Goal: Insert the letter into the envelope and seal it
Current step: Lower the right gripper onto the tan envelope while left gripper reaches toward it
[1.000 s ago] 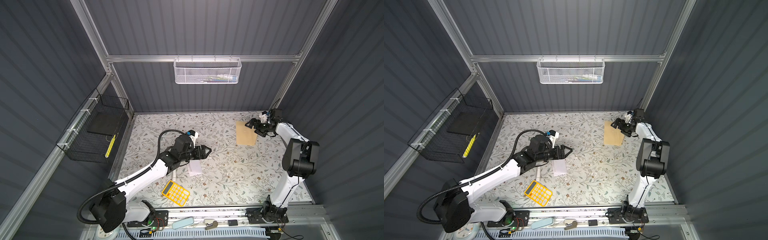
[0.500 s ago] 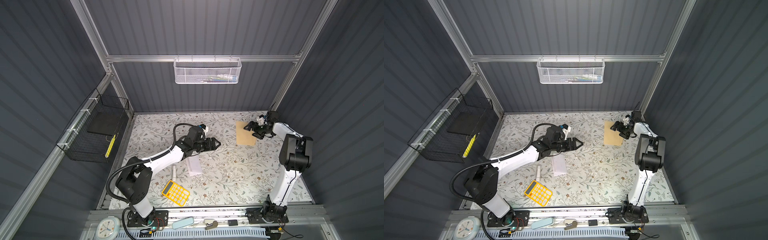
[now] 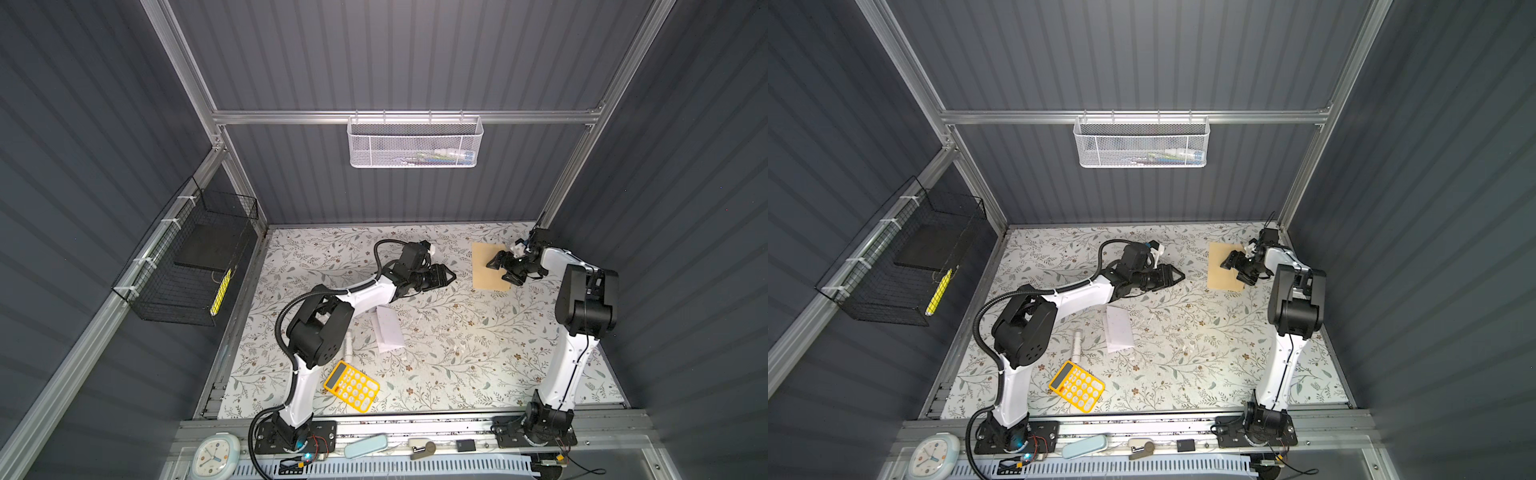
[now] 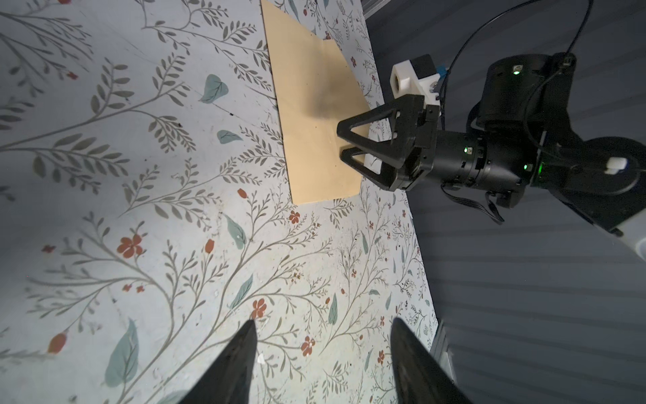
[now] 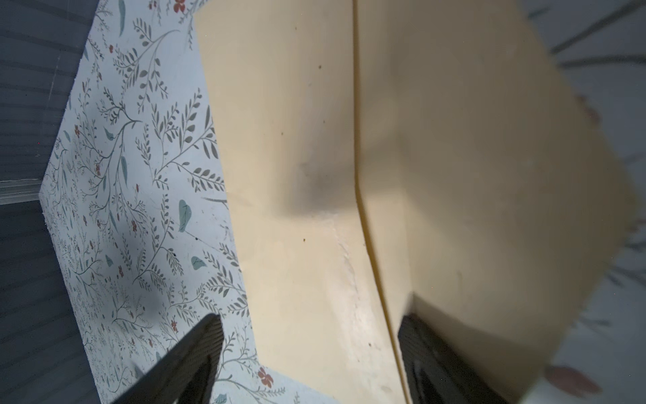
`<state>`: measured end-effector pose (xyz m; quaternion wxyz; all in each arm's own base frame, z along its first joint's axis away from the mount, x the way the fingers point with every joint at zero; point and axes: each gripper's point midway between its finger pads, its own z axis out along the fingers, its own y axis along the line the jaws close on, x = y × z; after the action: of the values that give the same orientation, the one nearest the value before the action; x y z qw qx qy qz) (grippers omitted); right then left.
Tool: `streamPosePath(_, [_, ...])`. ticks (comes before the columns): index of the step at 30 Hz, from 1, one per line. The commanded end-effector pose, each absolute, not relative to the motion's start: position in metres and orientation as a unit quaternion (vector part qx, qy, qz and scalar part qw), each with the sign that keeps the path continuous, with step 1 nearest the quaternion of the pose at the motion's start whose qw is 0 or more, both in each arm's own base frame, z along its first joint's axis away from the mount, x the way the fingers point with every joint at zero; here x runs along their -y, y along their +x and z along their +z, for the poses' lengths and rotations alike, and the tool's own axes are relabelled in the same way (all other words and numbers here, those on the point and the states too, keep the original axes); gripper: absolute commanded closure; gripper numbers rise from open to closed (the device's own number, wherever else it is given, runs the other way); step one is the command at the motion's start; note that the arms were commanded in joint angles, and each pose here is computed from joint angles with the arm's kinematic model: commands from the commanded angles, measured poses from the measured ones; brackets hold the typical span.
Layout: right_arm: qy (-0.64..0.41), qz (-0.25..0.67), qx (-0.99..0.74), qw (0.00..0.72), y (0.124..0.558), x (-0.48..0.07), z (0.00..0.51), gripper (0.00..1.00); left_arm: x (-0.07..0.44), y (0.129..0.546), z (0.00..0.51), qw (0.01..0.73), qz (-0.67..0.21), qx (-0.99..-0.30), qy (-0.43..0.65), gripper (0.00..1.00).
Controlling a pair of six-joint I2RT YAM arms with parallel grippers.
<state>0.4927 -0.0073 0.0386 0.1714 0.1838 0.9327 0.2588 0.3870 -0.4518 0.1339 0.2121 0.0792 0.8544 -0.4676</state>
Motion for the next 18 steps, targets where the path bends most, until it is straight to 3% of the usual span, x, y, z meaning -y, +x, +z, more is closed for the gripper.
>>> streamPosePath(1, [0.183, 0.256, -0.938, 0.148, 0.490, 0.005, 0.031, 0.20, 0.468, 0.391, 0.137, 0.209, -0.490, -0.842, 0.088, 0.45])
streamPosePath(11, [0.161, 0.288, -0.937, 0.117, 0.478, -0.010, 0.023, 0.25, 0.481, 0.405, 0.098, 0.183, -0.488, -0.850, 0.081, 0.57])
streamPosePath(18, [0.133, 0.263, -0.951, 0.094, 0.459, -0.019, 0.015, 0.43, 0.477, 0.413, 0.074, 0.175, -0.474, -0.860, 0.074, 0.68])
